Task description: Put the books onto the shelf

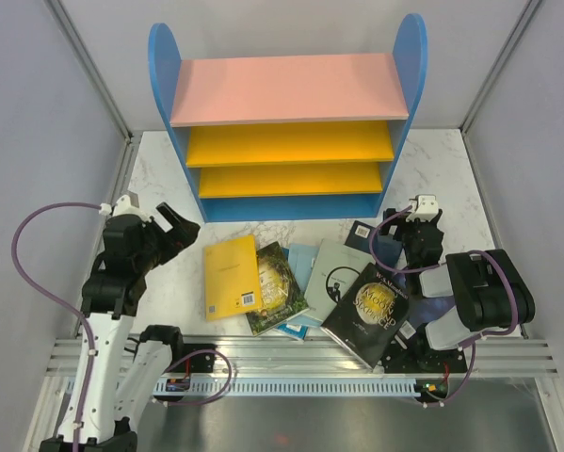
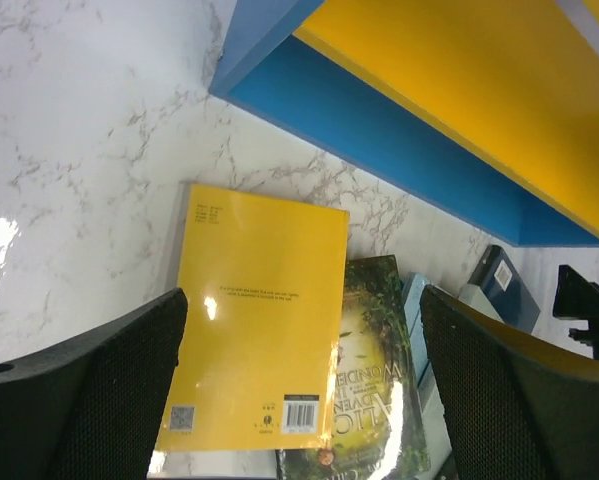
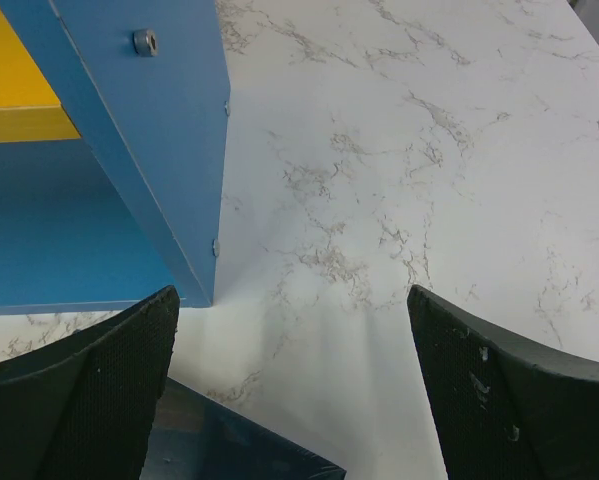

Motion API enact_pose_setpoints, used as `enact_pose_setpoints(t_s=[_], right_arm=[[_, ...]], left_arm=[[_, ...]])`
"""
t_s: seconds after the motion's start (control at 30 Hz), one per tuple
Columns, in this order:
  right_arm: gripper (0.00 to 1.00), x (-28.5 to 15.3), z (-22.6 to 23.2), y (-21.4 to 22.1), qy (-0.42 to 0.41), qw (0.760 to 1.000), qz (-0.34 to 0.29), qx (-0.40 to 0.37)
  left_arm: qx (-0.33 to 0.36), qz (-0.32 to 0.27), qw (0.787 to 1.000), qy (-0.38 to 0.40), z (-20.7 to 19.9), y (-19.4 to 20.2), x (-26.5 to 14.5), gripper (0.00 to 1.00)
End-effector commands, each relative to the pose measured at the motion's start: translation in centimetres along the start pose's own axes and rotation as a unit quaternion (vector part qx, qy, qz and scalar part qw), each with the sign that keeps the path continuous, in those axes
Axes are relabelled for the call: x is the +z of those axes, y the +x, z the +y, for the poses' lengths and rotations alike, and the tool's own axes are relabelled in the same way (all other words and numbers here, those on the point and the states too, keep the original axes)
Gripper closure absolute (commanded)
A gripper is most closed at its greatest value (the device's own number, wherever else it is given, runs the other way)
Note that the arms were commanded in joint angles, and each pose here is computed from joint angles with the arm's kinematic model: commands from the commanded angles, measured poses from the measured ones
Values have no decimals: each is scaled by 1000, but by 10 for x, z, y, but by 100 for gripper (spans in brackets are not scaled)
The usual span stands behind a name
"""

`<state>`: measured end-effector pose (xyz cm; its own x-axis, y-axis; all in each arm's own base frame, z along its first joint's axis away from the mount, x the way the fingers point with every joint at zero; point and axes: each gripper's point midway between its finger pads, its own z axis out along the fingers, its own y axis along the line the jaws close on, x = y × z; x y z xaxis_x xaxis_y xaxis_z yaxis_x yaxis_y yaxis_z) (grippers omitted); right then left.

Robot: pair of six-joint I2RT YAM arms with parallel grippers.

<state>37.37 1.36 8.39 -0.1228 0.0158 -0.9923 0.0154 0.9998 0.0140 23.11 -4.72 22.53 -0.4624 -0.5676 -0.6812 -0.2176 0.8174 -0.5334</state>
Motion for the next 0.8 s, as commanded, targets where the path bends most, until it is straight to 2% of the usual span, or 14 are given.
enact_pose_setpoints(t_s=[0.0, 0.03, 0.1, 0.3, 0.43, 0.57, 0.77], right_arm=[[2, 3, 0, -9, 0, 1000, -15, -1], [2, 3, -1, -9, 1, 1000, -15, -1], [2, 4, -1, -10, 2, 1000, -15, -2], [2, 3, -1, -9, 1, 1000, -15, -2], [2, 3, 0, -9, 0, 1000, -15, -1], [2, 3, 0, -9, 1, 1000, -14, -1], [2, 5, -6, -9, 17, 1000, -14, 7]], left_arm=[[-54, 23, 997, -43, 0, -4, -35, 0], [-37, 42, 998, -8, -13, 0, -42, 0], [-4, 23, 999, 31, -26, -8, -59, 0], [-20, 14, 995, 97, -33, 13, -78, 0], [-38, 120, 991, 45, -16, 49, -62, 0], [-48, 193, 980, 32, -10, 73, -45, 0], [-82, 227, 970, 32, -7, 93, -35, 0]])
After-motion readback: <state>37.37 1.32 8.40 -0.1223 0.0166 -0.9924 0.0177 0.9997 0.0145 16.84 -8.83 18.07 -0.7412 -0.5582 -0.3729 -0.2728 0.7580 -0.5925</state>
